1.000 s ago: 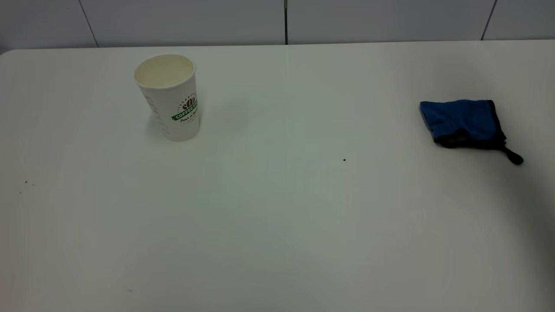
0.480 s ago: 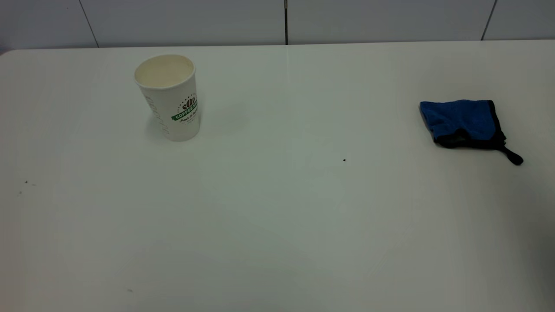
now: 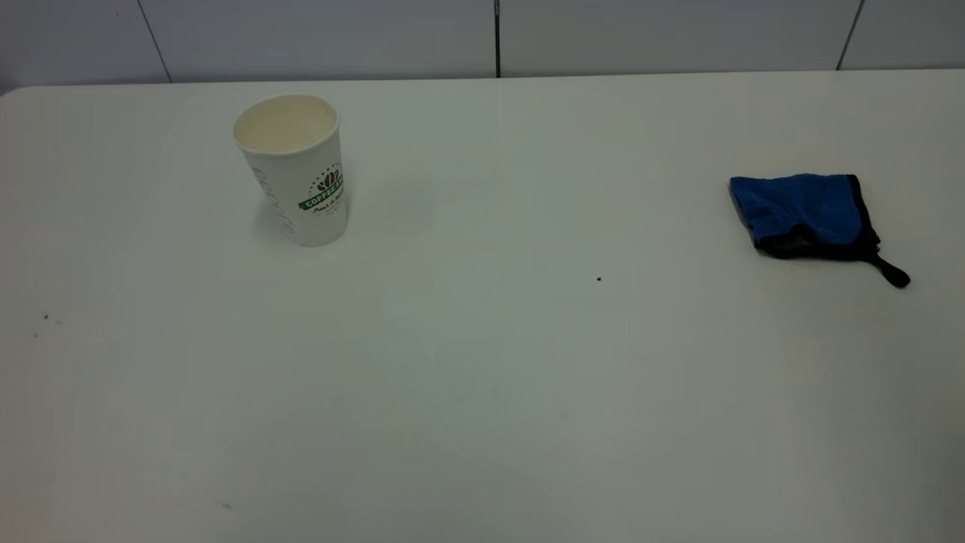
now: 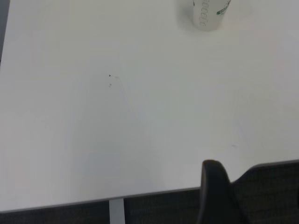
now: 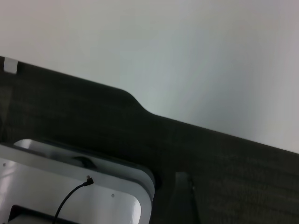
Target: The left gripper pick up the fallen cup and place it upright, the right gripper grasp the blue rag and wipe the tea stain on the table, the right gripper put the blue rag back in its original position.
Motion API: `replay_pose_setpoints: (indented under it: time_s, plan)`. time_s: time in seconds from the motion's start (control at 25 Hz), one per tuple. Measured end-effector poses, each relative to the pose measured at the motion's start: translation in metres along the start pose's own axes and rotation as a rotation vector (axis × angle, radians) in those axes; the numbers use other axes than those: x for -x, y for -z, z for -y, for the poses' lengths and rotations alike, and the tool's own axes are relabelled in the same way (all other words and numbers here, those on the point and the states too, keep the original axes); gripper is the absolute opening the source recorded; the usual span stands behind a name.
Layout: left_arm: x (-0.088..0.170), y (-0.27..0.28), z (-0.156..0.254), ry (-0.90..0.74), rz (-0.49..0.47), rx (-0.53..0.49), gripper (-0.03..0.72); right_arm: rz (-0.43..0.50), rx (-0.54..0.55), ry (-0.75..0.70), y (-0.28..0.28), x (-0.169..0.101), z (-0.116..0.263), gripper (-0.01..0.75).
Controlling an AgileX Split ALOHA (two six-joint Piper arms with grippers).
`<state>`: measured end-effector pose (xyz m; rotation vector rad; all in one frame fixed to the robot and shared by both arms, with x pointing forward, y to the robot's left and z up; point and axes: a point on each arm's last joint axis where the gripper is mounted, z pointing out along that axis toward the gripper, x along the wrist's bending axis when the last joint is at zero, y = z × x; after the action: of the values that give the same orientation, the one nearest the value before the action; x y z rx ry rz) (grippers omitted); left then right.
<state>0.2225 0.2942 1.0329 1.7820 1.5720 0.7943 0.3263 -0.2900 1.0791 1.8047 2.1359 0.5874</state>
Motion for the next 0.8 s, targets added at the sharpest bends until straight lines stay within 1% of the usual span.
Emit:
replay_pose_setpoints:
  time_s: [0.16, 0.32, 0.52, 0.68, 0.8]
  plan:
    - [0.000, 0.000, 0.000, 0.000, 0.000, 0.000, 0.447, 0.020, 0.077, -0.041, 0.004, -0.006, 0.029, 0.698]
    - [0.000, 0.000, 0.000, 0.000, 0.000, 0.000, 0.447, 0.049, 0.130, -0.041, 0.003, -0.008, 0.052, 0.698]
    - [0.000, 0.000, 0.000, 0.000, 0.000, 0.000, 0.447, 0.069, 0.232, -0.038, -0.004, -0.009, 0.070, 0.694]
    - [0.000, 0.000, 0.000, 0.000, 0.000, 0.000, 0.447, 0.095, 0.374, -0.026, 0.004, -0.011, 0.079, 0.692]
    - [0.000, 0.000, 0.000, 0.000, 0.000, 0.000, 0.447, 0.106, 0.424, -0.048, 0.006, -0.012, 0.086, 0.690]
